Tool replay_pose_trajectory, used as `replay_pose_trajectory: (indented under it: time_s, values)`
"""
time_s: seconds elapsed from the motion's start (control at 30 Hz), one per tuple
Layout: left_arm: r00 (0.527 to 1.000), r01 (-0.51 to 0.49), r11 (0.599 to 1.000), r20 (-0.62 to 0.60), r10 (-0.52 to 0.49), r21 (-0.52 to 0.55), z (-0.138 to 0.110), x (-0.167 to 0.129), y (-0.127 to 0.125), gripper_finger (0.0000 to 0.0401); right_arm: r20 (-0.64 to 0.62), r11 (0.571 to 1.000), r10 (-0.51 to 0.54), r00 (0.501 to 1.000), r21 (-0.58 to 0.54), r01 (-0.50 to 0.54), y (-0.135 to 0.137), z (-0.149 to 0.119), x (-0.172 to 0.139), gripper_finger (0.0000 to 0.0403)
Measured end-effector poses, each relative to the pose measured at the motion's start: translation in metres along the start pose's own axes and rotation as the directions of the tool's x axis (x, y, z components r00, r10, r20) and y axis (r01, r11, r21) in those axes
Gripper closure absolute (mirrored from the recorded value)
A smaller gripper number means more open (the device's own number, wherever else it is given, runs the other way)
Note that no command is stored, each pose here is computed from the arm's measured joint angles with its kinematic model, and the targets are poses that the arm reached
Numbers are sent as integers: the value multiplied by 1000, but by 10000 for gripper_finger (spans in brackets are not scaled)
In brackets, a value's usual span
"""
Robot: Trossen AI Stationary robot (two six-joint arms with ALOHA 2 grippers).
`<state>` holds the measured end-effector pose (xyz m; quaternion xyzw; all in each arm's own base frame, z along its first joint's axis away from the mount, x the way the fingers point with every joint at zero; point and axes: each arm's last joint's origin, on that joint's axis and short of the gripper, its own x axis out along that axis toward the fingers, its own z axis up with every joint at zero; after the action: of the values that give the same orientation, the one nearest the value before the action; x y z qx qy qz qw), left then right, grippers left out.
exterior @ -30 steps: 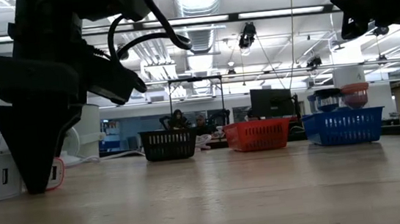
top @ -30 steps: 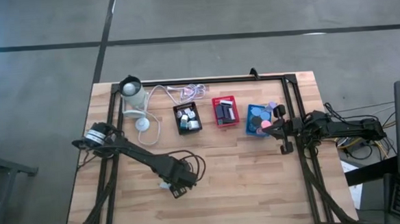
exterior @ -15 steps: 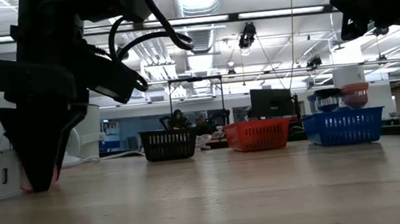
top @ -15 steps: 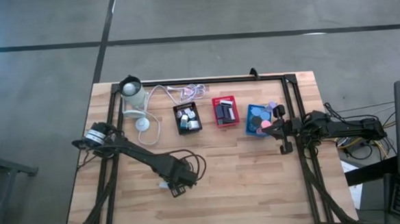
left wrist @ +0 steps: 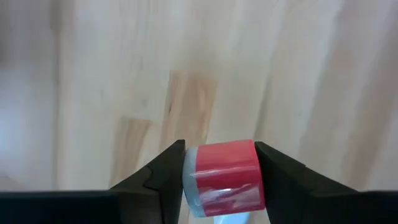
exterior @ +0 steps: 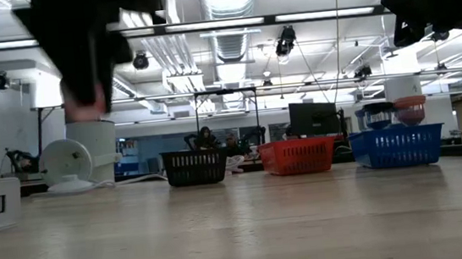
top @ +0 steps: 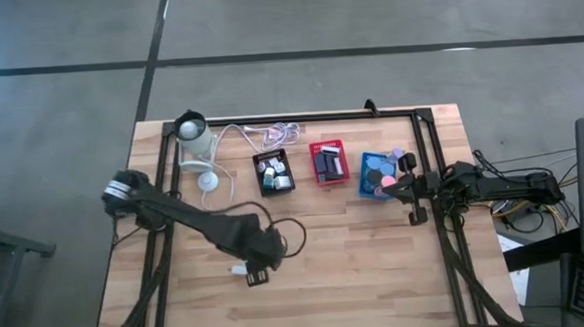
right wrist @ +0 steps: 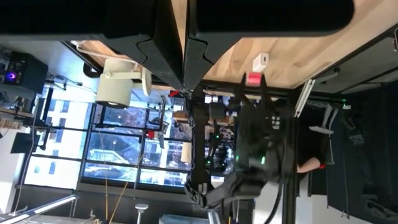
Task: Pick & Place Office items
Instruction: Put the pink charger adapter into the black bin
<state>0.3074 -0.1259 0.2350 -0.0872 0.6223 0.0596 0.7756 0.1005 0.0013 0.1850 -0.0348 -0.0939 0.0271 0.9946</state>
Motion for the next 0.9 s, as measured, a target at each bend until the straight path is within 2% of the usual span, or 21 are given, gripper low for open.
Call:
replay_pose_trajectory:
  time_s: [0.17,0.37,0.47,0.57,0.77,0.83,0.9]
  values:
    - [973,48,990,216,-77,134,-4,-49,9,231,0,1000,0,1000,0,0,0,0,0,394]
    - [857,107,954,460,-232,281,-29,-102,34,231,0,1000,0,1000,5,0,0,0,0,394]
    - [765,101,940,579,-283,326,-49,-121,51,231,0,1000,1,1000,9,-1,0,0,0,394]
    - [655,87,923,677,-336,374,-72,-126,66,231,0,1000,1,1000,10,-1,0,0,0,394]
    - [385,54,914,837,-390,401,-105,-113,93,231,0,1000,1,1000,8,-1,0,0,0,394]
    - [336,39,924,866,-370,379,-113,-103,101,231,0,1000,1,1000,8,-1,0,0,0,394]
    - [307,28,938,890,-336,345,-121,-92,110,232,0,1000,1,1000,9,-1,0,0,0,394]
